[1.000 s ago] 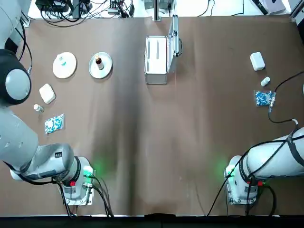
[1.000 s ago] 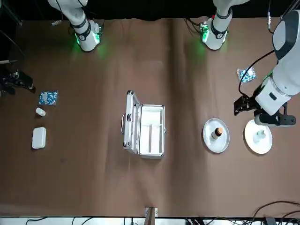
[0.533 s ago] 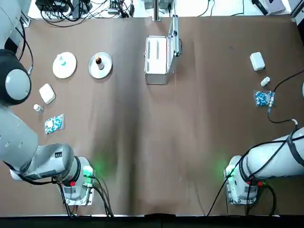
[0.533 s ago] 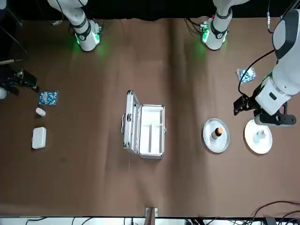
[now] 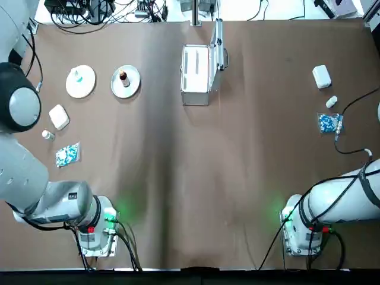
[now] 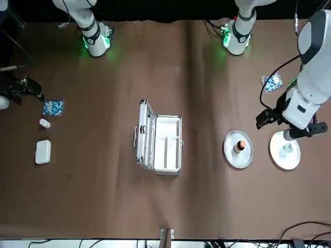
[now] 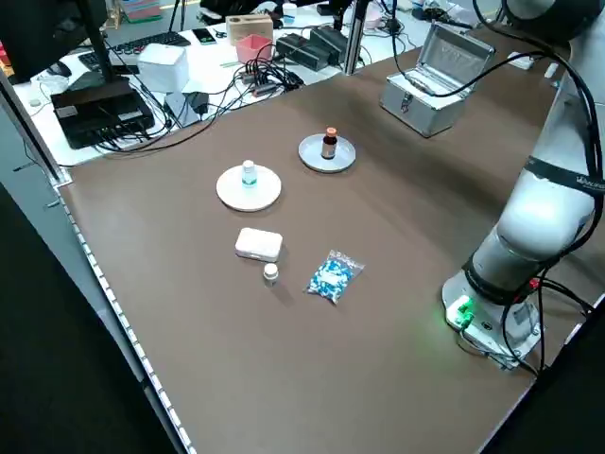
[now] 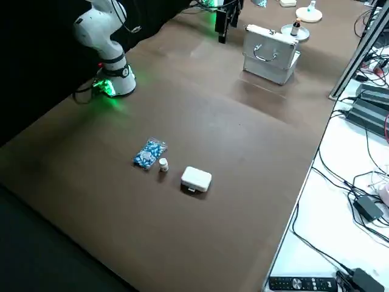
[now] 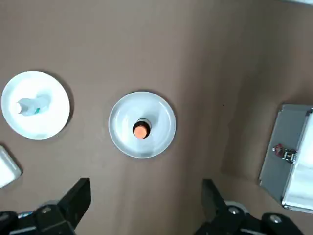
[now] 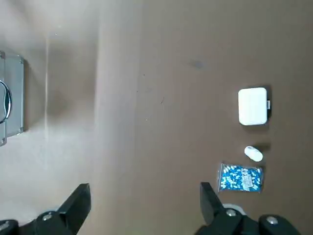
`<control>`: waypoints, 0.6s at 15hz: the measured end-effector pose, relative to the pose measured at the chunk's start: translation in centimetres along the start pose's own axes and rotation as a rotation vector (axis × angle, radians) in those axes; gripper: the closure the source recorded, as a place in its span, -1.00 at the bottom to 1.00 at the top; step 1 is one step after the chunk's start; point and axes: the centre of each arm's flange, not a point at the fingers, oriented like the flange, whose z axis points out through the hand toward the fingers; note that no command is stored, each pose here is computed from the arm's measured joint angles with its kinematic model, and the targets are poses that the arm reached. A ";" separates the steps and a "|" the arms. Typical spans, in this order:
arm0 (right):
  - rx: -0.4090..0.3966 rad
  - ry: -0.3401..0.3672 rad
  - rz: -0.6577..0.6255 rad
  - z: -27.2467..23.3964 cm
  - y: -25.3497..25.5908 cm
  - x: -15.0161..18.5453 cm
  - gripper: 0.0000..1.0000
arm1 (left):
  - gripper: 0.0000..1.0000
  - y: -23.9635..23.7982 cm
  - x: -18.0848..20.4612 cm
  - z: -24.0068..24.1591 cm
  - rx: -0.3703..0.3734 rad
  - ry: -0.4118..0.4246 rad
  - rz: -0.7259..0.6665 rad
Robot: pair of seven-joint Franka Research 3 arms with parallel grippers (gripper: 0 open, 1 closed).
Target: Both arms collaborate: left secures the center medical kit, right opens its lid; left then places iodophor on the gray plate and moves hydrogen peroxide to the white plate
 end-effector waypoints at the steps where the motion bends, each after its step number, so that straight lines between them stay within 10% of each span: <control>1: 0.000 0.002 -0.004 0.1 -0.2 0.1 -0.97 | -1.00 0.0 -0.1 0.0 0.012 -0.003 0.014; 9: -0.007 0.012 0.007 0.2 0.4 0.4 -0.97 | -1.00 -0.5 -0.6 -1.2 0.025 0.000 0.095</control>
